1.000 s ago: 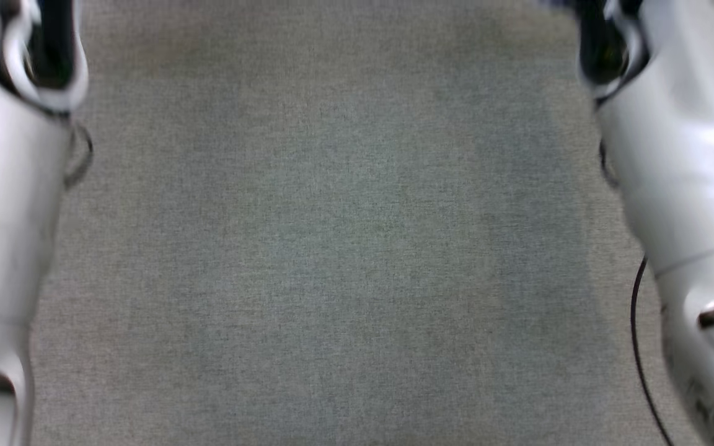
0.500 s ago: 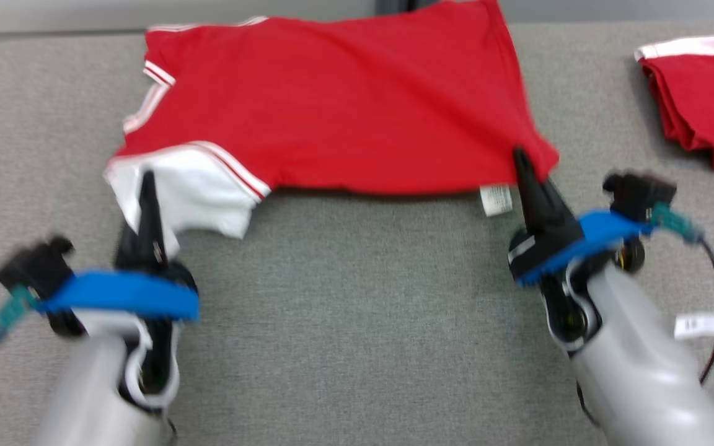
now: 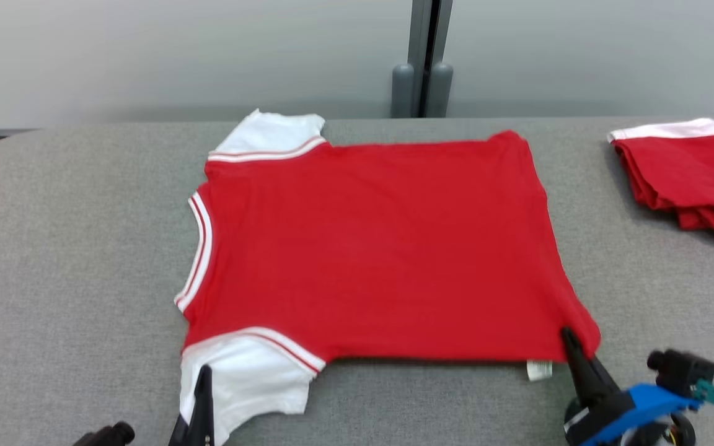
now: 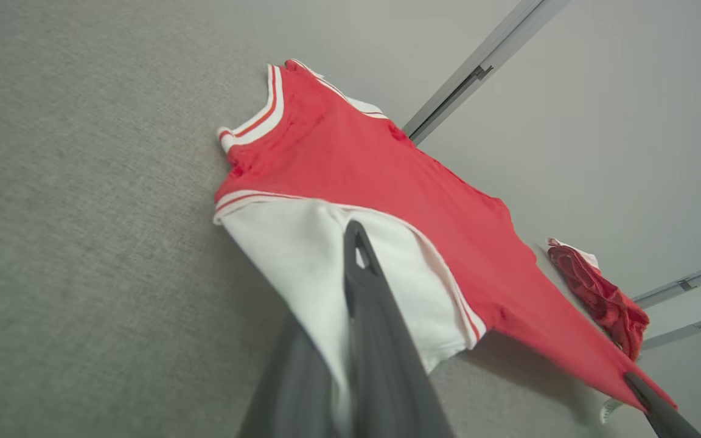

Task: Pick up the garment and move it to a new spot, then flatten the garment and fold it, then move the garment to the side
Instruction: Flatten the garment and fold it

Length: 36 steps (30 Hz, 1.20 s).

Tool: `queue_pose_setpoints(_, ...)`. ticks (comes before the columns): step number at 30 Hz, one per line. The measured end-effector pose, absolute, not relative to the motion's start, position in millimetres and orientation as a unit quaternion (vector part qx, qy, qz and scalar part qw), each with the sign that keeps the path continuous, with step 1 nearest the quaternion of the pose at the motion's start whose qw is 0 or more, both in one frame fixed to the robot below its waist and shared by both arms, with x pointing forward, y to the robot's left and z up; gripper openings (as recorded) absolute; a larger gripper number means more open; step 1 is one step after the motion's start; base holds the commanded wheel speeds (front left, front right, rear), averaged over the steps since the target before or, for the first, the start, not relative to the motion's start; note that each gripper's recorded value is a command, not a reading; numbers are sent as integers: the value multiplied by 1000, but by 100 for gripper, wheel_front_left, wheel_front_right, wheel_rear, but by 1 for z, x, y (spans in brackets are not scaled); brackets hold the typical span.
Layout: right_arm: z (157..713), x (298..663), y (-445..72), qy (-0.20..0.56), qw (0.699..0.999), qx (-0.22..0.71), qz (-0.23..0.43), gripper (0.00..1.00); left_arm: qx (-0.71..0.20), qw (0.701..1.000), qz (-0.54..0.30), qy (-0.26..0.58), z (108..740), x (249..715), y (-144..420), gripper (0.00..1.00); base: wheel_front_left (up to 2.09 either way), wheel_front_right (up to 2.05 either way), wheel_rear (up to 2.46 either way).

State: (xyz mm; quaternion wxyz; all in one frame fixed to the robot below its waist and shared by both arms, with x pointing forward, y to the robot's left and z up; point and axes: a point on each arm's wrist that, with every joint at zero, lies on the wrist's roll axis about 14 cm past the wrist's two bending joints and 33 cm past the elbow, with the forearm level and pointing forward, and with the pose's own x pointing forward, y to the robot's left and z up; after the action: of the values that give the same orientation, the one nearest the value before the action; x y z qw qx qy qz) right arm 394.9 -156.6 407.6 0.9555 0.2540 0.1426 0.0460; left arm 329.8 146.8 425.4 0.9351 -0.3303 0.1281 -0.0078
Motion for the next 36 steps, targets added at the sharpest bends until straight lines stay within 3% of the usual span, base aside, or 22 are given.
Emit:
queue_pose_setpoints(5, 399, 365, -159, 174, 954, 240, 50, 0, -323, 937, -11, 135, 432, 314, 148, 0, 0, 0, 0)
queue_pose_setpoints(13, 407, 356, -155, 180, 951, 247, 46, 0, -319, 935, -20, 153, 428, 309, 141, 0, 0, 0, 0)
queue_pose_setpoints(22, 410, 360, -153, 197, 946, 254, 43, 0, -315, 936, -49, 151, 431, 331, 137, 0, 0, 0, 0)
queue_pose_setpoints(36, 416, 398, -147, 210, 942, 257, 53, 0, -296, 937, -100, 159, 436, 376, 130, 0, 0, 0, 0)
